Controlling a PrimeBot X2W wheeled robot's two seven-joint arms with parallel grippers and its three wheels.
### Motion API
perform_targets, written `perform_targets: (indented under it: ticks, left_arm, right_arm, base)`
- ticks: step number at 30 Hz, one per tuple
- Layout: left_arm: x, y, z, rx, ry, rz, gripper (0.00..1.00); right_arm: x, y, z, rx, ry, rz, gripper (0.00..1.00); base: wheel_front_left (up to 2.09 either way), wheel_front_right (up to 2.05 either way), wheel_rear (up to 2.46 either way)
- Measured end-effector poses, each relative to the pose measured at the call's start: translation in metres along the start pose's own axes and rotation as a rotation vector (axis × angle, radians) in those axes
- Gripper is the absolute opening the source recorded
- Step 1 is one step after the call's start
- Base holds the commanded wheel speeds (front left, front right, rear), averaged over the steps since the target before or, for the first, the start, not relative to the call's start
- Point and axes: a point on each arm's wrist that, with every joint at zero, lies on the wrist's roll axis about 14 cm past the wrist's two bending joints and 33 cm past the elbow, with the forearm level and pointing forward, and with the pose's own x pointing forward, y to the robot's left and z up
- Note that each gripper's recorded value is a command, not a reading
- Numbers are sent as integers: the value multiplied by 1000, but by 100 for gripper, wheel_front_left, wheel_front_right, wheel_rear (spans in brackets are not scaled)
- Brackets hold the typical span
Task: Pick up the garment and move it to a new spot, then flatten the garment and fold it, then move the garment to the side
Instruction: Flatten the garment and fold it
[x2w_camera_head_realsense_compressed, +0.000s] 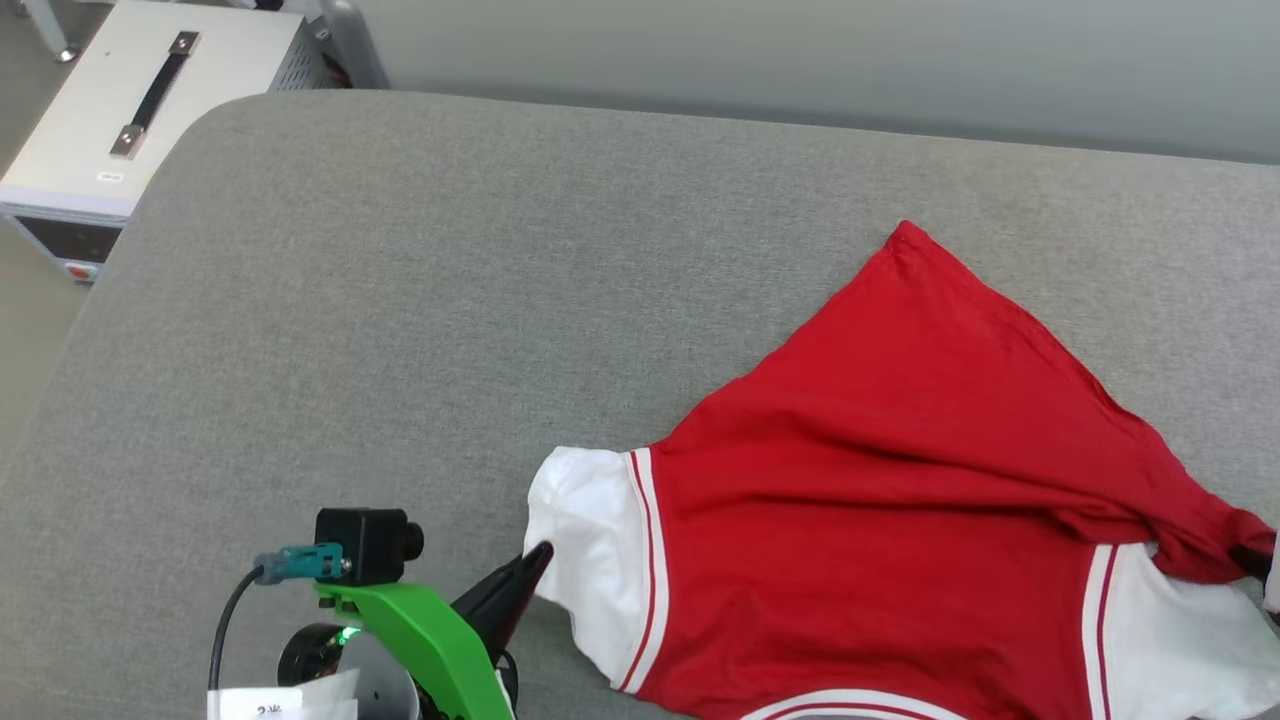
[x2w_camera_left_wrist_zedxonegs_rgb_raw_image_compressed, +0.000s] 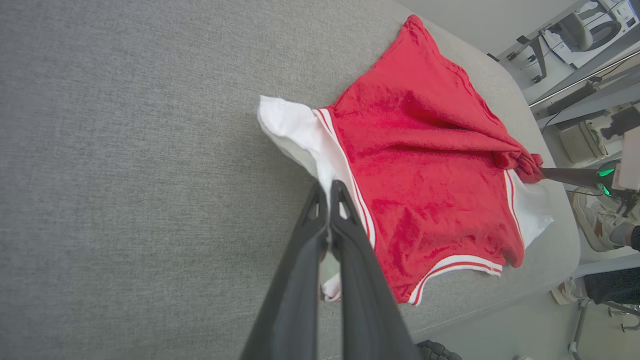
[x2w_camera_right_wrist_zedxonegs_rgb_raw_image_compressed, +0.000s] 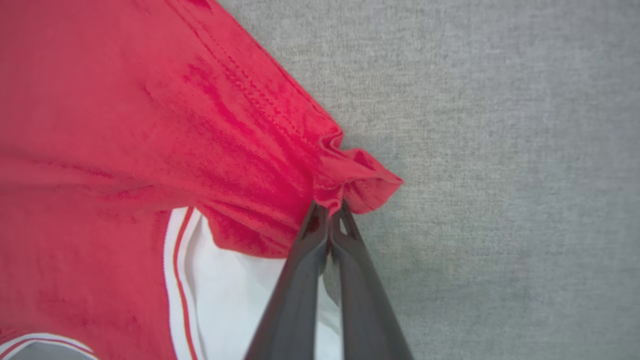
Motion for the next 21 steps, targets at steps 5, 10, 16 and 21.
perform_targets:
  ticks: [5,10,16,21]
  left_arm:
    - [4,-13,1,24,-13,-41,0]
    - [8,-16,-2,19,-17,-46,0]
    - [10,-18,-5,13,-7,-50,0]
    - [10,-18,-4,20,-7,-51,0]
  right_arm:
    - [-25,-19,-40,53,15,-32,0]
    - [-28,-23,-68,89,55,-41,0]
    - [-25,-19,-77,93,78,-36,0]
    - [-26,-12,-69,76,79,-23,100]
  base:
    - [0,0,0]
    - [0,0,0]
    - [0,0,0]
    - [0,0,0]
